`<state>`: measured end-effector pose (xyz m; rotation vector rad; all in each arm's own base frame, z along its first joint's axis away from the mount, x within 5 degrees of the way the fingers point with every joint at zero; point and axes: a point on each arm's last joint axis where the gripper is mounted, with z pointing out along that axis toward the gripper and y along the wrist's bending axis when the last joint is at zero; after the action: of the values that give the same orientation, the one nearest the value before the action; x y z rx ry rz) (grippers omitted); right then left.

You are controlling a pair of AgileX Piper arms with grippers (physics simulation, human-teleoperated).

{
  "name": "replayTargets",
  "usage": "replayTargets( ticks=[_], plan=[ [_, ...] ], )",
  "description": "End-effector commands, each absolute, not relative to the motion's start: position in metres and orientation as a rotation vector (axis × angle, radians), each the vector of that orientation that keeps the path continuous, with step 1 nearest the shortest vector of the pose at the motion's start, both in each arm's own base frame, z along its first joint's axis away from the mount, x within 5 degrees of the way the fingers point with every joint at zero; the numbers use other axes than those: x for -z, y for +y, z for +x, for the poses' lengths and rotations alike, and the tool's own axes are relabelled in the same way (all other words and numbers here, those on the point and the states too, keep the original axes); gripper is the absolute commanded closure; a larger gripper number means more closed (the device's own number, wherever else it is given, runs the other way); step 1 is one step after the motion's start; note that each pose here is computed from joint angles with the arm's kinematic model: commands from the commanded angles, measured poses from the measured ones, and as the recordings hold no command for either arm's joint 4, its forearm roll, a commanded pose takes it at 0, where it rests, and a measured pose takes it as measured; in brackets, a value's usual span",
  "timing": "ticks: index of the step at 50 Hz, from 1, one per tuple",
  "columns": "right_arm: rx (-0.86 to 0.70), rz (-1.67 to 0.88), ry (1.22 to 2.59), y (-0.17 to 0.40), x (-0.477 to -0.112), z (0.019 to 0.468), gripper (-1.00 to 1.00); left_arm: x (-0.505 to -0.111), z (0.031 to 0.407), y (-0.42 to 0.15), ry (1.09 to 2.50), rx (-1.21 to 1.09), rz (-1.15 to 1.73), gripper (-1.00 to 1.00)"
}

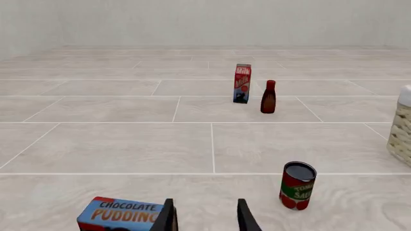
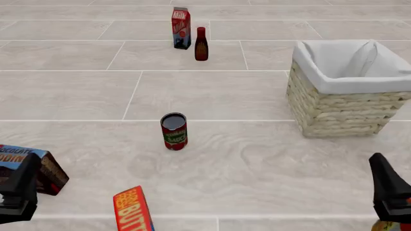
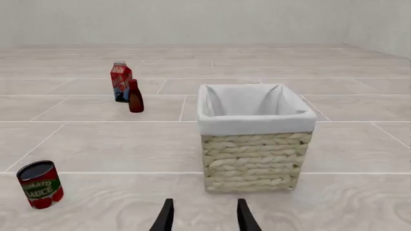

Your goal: Pick the tomato sauce and place it in the basket.

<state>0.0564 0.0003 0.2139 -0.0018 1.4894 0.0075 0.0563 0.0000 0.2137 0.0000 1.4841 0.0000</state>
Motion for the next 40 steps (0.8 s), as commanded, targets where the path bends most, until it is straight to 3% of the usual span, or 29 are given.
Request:
replayTargets(
  ticks=[1,32,36,40],
  plan=[
    [-0.001,-0.015,1.489,0.001,-0.214,0.057,-1.0,-0.214,0.057,0.0,1.485,0.0,0.0,-1.0],
    [-0.021,-0.028,1.557,0.002,-0.215,0.073,-1.0,-0.214,0.057,0.0,1.485,0.0,0.0,-1.0],
    [0.018,-0.139,1.571,0.006,-0.236,0.079,-1.0,-0.214,0.057,0.0,1.485,0.0,0.0,-1.0],
    [0.167,-0.168,1.569,0.0,-0.27,0.084,-1.0,-0.214,0.057,0.0,1.485,0.0,0.0,-1.0]
  ],
)
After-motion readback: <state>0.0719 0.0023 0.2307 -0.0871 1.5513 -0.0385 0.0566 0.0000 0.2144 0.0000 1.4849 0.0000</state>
